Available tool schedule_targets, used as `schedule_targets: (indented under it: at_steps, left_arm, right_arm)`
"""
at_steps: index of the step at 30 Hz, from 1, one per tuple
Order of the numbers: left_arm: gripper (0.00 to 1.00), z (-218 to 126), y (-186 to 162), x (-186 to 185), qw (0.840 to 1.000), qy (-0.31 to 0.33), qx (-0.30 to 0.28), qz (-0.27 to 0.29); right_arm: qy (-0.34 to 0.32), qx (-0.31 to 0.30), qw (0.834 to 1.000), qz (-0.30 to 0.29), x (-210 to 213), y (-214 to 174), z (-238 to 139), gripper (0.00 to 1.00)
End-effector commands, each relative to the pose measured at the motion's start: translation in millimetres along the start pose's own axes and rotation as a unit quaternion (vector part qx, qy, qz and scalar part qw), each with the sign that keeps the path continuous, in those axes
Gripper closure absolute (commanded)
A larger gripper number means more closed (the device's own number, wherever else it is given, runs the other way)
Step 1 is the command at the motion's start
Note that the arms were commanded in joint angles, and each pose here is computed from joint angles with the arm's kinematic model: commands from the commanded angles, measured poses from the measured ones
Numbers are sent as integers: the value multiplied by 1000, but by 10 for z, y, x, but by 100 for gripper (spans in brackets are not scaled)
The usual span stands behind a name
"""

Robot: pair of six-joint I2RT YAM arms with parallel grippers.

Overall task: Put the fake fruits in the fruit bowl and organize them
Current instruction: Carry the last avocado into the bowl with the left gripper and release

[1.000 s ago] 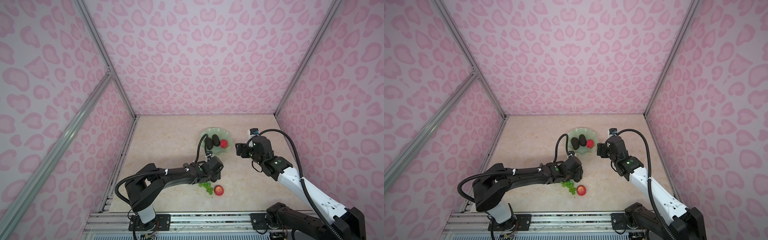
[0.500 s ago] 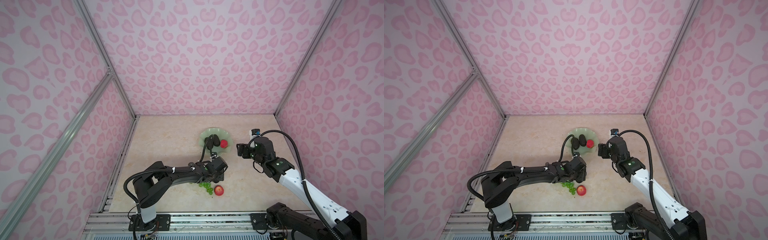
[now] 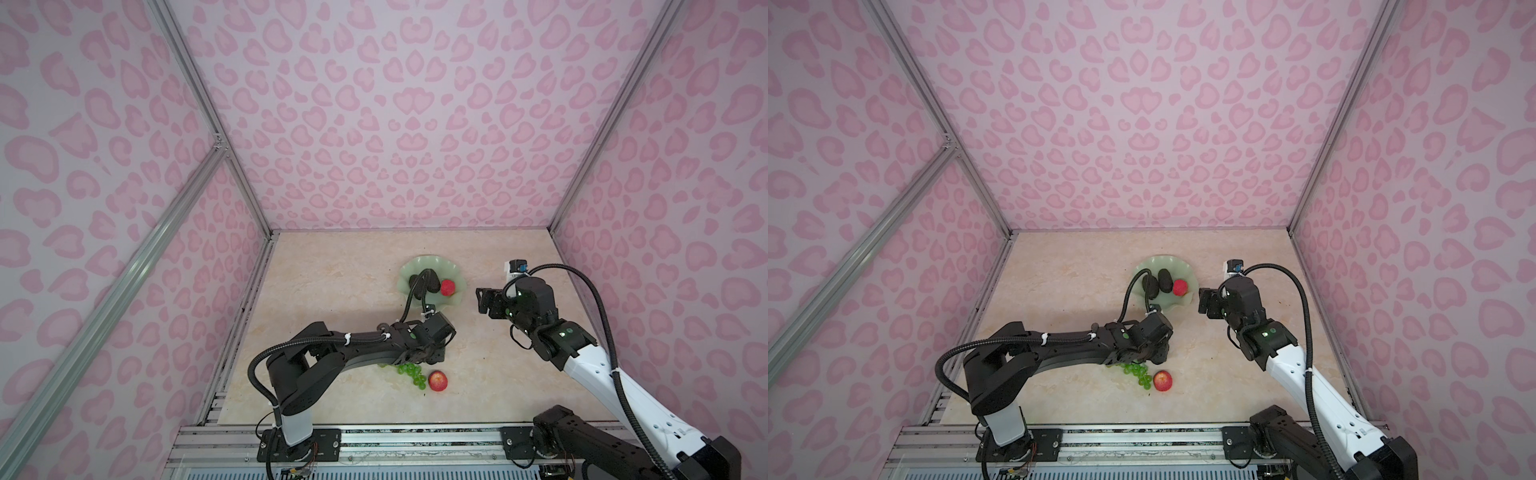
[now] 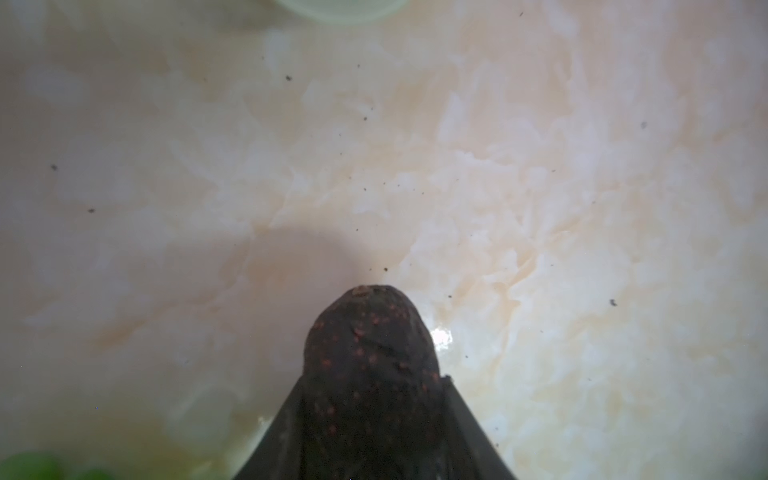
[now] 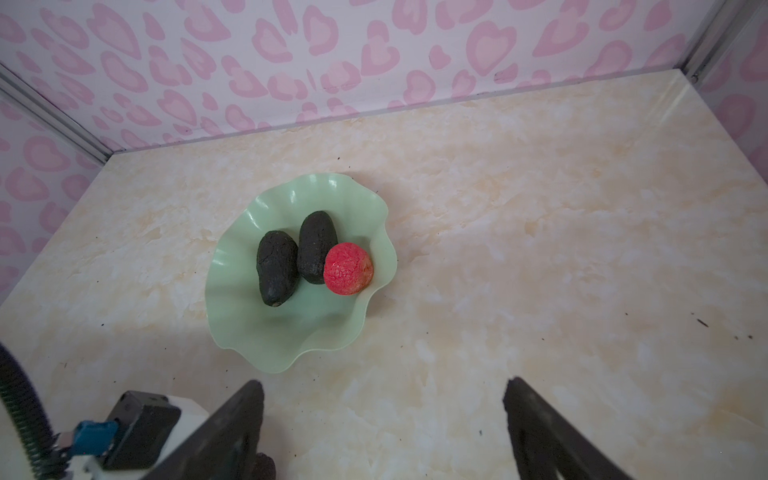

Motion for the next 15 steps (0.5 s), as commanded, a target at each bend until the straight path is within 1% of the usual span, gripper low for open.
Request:
schedule_targets:
  at_steps: [1,2,3,5,8,10,12,15]
  left_arm:
    - [63,-259,277,-18,998,-2,-49,29]
    - [63,-313,341,-21,998,-5,-56,36]
    - [66,-372,419,-12,997,-7,-63,41]
    - [67,-462,556,18,996,-8,-77,54]
    - [67,-565,814,104,990,2,-97,104]
    - [67,-612,1010,182,983,18,-104,148]
    - [67,-607,1139,244,978,27,-100,182]
    - [67,-549,1250,262,969,14,-101,227]
  right_arm:
    - [2,-8,1000,8,-9,17,-19,10]
    - [2,-10,1000,9,-11,19,-23,10]
    - [2,-11,1000,11,-14,21,-27,10]
    - [2,-13,1000,13,-18,29,-42,10]
    - [1,-16,1000,11,-34,33,-69,9]
    - [6,-13,1000,7,-32,31,-91,9]
    - [17,-11,1000,2,-20,30,-124,9]
    - [41,-16,999,2,-4,18,-189,7]
Point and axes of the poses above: each gripper's point midway between its finger pads, its own z axis out along the fingers, its own x axis along the line the jaws close on, y = z × x, the point moved 8 cm from there along -z, back along the fingers, and after that the axes turned 15 degrees about z, right-handed, at the moved point
